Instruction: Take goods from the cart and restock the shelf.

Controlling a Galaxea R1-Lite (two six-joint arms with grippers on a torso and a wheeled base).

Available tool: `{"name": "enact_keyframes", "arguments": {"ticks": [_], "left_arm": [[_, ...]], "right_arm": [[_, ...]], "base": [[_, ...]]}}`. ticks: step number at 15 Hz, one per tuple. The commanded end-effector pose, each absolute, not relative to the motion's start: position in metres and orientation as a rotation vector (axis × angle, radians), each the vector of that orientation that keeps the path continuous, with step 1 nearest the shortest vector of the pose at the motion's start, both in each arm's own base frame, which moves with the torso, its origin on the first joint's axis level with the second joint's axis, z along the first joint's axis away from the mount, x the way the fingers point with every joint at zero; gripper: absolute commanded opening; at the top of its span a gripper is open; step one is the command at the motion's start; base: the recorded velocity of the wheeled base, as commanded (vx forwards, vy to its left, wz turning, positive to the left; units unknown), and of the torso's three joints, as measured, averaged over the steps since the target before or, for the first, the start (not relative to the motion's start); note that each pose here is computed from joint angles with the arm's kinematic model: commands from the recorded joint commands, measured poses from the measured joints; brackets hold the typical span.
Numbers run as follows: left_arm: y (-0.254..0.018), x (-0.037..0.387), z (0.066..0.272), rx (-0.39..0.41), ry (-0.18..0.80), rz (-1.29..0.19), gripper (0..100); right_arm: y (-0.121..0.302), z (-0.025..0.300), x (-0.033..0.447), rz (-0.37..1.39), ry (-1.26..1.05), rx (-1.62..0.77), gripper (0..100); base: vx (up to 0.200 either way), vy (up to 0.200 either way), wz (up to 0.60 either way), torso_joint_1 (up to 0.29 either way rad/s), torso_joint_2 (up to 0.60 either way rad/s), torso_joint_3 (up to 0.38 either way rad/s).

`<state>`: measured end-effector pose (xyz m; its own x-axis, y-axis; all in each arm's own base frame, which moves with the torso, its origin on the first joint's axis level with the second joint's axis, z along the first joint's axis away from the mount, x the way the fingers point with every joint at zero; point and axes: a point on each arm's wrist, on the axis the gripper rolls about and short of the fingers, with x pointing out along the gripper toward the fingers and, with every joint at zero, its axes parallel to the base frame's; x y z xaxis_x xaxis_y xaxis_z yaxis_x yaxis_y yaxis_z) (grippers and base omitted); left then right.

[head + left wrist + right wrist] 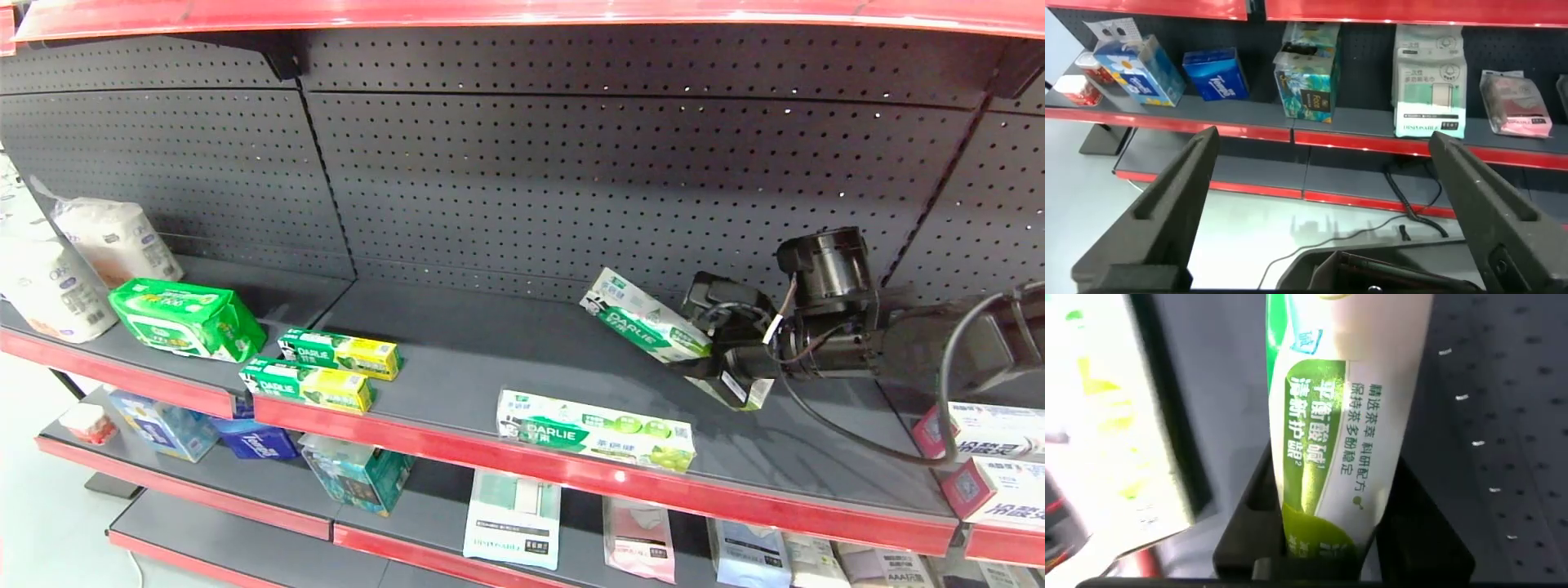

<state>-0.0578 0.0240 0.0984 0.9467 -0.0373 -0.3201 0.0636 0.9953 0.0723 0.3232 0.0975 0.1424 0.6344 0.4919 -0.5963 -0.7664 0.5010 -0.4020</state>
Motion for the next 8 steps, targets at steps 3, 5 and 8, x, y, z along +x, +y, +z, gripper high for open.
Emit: {"name": "enact_keyframes", "arguments": {"ticks": [3,5,8], "left_arm": [[0.024,-0.057,0.099,0.084,0.331,-0.051,100],[0.024,-0.057,0.099,0.082,0.331,-0.051,100],[0.024,-0.057,0.099,0.083,0.329,-0.051,100]], "right_arm": [[0.11,0.158,0.339,0.822,0.455,-0.713,0],[0.115,0.159,0.344,0.802,0.479,-0.797,0],[0.13,0.16,0.338,0.795,0.525,-0.839,0]], "base": [[0.0,0.0,0.0,0.0,0.0,0.0],[0.0,0.0,0.0,0.0,0.0,0.0],[0.0,0.0,0.0,0.0,0.0,0.0]]}}
